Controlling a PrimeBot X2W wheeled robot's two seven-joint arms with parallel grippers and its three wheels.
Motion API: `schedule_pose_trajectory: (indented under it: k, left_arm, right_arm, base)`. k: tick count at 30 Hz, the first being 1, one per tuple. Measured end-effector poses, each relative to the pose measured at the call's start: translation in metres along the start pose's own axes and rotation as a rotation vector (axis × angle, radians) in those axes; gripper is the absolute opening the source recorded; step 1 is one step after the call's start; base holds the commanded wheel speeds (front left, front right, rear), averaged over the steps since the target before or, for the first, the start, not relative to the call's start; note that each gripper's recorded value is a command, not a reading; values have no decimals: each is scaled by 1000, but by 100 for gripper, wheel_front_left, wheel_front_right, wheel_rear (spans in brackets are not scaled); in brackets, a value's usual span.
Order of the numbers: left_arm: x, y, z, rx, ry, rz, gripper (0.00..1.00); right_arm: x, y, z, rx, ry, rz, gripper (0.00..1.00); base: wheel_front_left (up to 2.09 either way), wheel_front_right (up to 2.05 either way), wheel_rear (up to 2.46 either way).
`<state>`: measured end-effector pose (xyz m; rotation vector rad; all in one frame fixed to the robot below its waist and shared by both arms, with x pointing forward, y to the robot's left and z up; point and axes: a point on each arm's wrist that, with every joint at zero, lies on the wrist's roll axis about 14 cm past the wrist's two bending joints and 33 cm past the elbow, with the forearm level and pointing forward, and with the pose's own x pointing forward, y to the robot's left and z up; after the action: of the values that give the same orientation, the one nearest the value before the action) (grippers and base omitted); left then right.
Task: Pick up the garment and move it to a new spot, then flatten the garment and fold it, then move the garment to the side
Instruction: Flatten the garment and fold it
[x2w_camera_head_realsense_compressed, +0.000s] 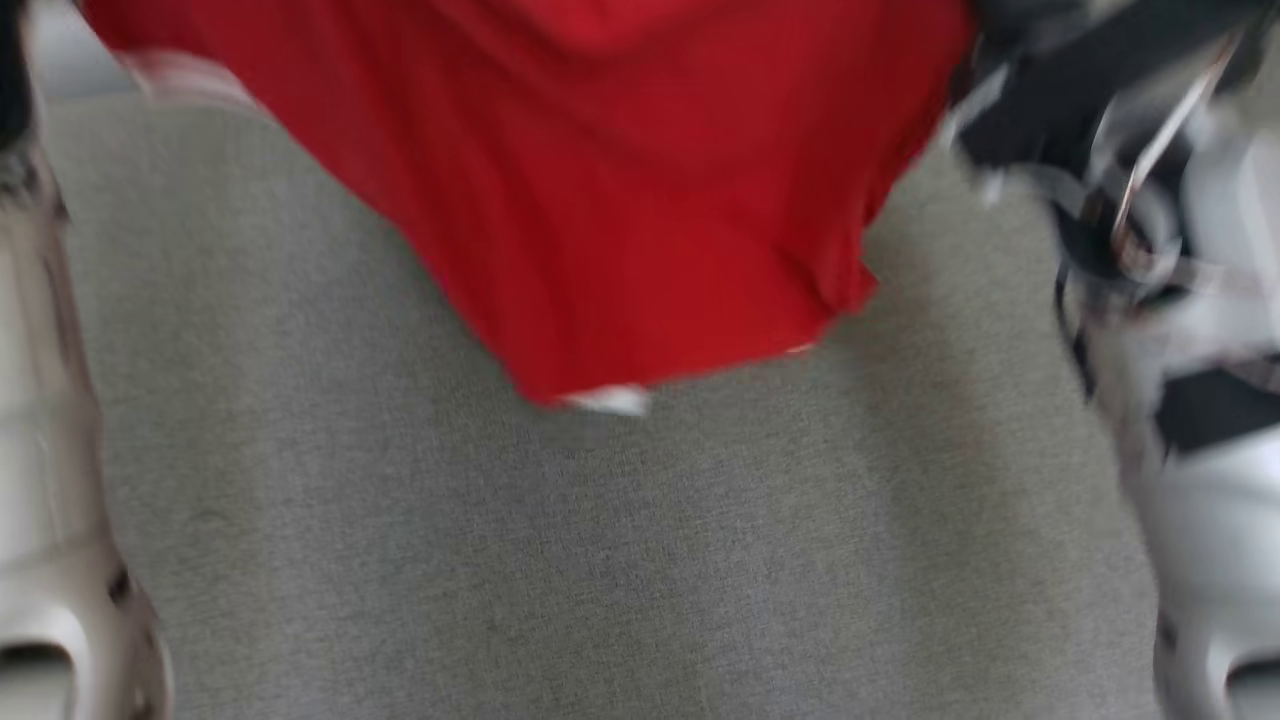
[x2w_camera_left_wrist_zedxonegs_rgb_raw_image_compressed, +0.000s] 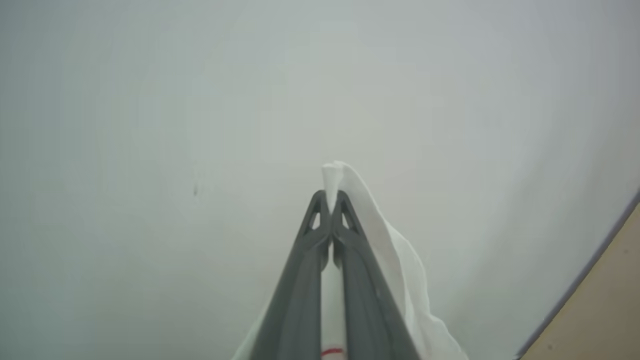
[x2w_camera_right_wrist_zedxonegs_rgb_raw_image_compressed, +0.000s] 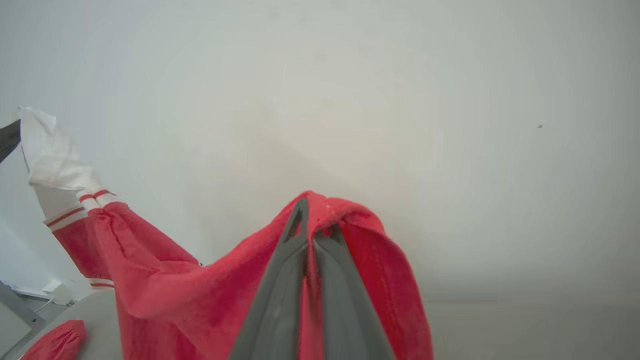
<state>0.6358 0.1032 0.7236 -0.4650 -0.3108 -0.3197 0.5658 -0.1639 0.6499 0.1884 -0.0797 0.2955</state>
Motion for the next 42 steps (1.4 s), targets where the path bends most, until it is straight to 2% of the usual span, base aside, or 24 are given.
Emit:
schedule_pose_trajectory:
  k: [4, 9, 18, 22, 25, 30, 32, 38, 42]
  left_arm:
    - [27, 5, 16, 40, -138, -15, 0]
    - [47, 16, 27, 112, -281, -29, 0]
    - [61, 8, 82, 181, -540, -88, 0]
    - [58, -6, 107, 175, -636, -135, 0]
    - [56, -8, 94, 178, -637, -166, 0]
    - [46, 8, 1, 133, -457, -186, 0]
    - [35, 10, -18, 102, -420, -197, 0]
    - [-12, 25, -72, -25, -266, -156, 0]
    - [-56, 33, -96, -136, -167, -82, 0]
  right_arm:
    - [41, -13, 29, -19, -132, -20, 0]
    - [75, -33, 56, -31, -297, -66, 0]
    - [93, -51, 110, -90, -535, -114, 0]
    - [95, -55, 120, -147, -563, -126, 0]
    - [103, -62, 91, -178, -503, -132, 0]
    - [110, -67, 11, -214, -345, -112, 0]
    - [107, -67, -20, -223, -281, -96, 0]
    - [75, -60, -91, -127, -126, -70, 0]
    - [41, -58, -120, -32, -27, -85, 0]
  base:
    - [0, 0, 0]
    - [0, 0, 0]
    - [0, 0, 0]
    - [0, 0, 0]
    - [0, 0, 0]
    - [0, 0, 0]
    - [0, 0, 0]
    - [0, 0, 0]
    - [0, 0, 0]
